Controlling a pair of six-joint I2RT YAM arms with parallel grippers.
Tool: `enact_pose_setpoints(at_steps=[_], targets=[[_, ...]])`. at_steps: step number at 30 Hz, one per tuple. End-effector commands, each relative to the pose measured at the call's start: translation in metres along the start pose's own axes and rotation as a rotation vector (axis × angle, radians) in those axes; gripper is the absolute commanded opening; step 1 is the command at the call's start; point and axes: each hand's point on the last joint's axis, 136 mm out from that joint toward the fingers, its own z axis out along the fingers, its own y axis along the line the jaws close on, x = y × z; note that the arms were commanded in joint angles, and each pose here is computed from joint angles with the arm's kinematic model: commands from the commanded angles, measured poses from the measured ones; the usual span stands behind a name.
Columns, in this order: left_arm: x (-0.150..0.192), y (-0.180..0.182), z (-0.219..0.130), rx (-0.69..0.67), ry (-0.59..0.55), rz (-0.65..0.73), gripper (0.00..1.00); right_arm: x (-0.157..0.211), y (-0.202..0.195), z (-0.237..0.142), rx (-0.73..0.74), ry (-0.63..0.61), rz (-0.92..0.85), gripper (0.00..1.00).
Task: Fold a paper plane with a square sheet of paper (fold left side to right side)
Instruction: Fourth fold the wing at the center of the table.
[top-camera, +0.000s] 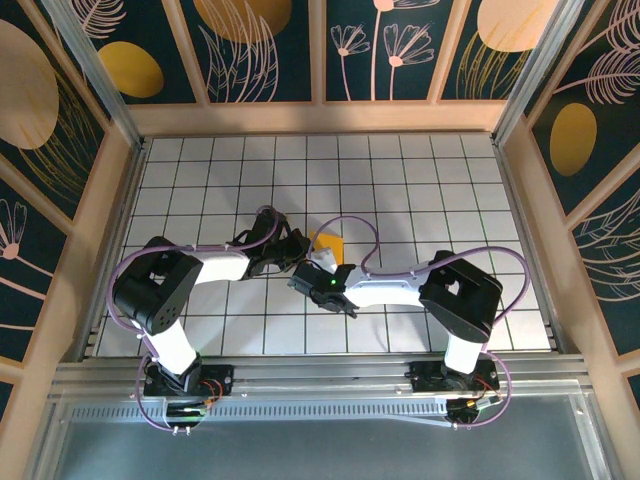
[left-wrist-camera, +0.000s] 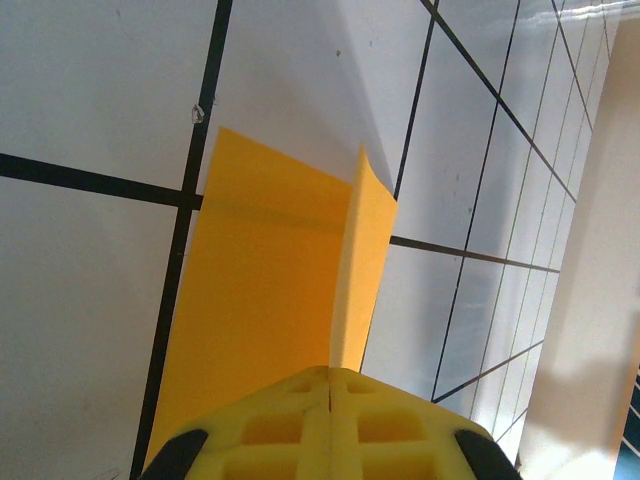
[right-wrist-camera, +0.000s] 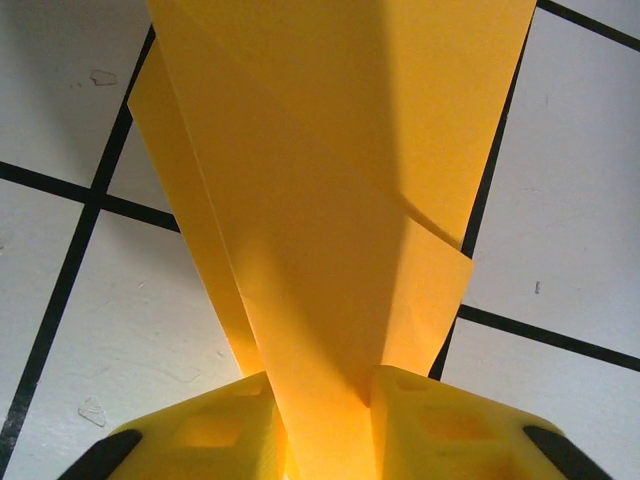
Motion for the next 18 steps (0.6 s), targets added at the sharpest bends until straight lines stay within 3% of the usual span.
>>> enact_pose_setpoints(at_steps=[1,6,9,12,18], targets=[[0.0,-0.005,-0.003,0.008,-0.01,-0.024,0.0,-0.005,-0.001,0.002,0.037,-0.027,0.004,0.22],[-0.001,-0.01,-0.007,0.02,-0.022,-0.013,0.01,-0.002,-0.004,0.003,0.044,-0.022,0.001,0.1],[-0.005,-0.016,-0.013,0.028,-0.043,0.007,0.17,0.002,-0.009,0.005,0.056,-0.013,-0.006,0.02],[-0.011,-0.02,-0.021,0.034,-0.064,0.03,0.32,0.004,-0.014,0.005,0.062,-0.009,-0.013,0.0],[-0.035,-0.01,-0.052,0.027,-0.137,0.03,0.45,0.0,-0.017,0.001,-0.012,-0.034,-0.007,0.0]])
